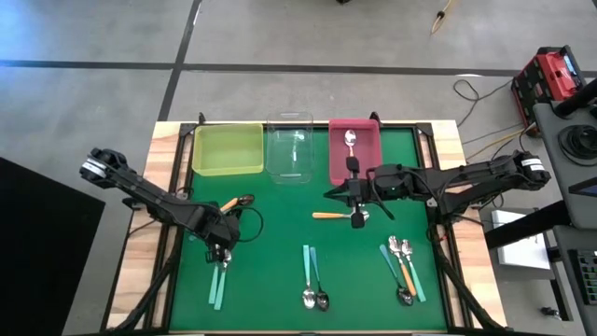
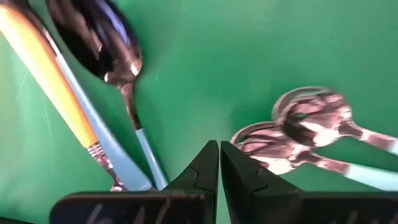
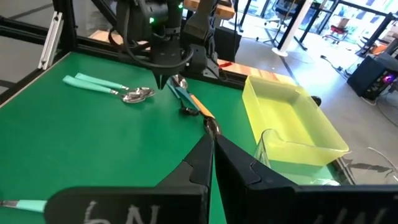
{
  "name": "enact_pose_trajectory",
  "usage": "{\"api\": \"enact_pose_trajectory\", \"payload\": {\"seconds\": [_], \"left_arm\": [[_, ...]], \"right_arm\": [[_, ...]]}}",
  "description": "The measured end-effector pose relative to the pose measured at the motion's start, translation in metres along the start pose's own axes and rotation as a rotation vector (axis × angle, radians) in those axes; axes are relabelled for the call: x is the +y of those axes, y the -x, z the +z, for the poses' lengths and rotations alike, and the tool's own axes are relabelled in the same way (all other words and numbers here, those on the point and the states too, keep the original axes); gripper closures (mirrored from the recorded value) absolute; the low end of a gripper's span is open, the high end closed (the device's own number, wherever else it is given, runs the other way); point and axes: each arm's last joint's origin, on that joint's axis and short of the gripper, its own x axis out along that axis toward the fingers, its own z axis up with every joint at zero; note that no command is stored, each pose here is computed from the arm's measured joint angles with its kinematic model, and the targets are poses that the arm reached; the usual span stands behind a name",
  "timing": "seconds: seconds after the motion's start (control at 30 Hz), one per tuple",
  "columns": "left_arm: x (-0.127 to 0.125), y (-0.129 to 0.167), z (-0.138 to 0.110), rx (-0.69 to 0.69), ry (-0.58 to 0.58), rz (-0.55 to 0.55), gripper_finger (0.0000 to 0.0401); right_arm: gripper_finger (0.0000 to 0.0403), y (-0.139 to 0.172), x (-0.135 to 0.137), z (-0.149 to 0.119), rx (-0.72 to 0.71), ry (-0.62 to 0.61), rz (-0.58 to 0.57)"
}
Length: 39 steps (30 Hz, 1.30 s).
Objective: Sort silverware by color (type)
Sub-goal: Put the blue spoon into the yellow bin
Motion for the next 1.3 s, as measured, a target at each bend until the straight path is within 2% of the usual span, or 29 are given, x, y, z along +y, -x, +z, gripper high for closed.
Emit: {"api": "enact_pose_trajectory", "payload": {"seconds": [0.23, 0.57, 0.7, 1.0, 1.3], "left_arm": [[0.003, -0.005, -0.004, 0.003, 0.009, 0.012, 0.0401], [0.009, -0.007, -0.002, -0.064, 0.007, 0.112, 0.0399], [0.014, -0.012, -0.003, -0.050, 0.021, 0.133, 0.0375], [0.025, -0.024, -0.007, -0.017, 0.050, 0.160, 0.0293], [0.025, -0.028, -0.006, -0.039, 0.017, 0.144, 0.0285]], "right_arm": [[0.0394, 0.000, 0.000, 0.000, 0.000, -0.010, 0.000], [0.0394, 0.000, 0.000, -0.003, 0.008, -0.015, -0.002], [0.0394, 0.000, 0.000, -0.003, 0.008, -0.015, -0.002], [0.0394, 0.000, 0.000, -0.003, 0.013, -0.015, -0.002], [0.0394, 0.000, -0.001, -0.004, 0.024, -0.011, -0.008]]}}
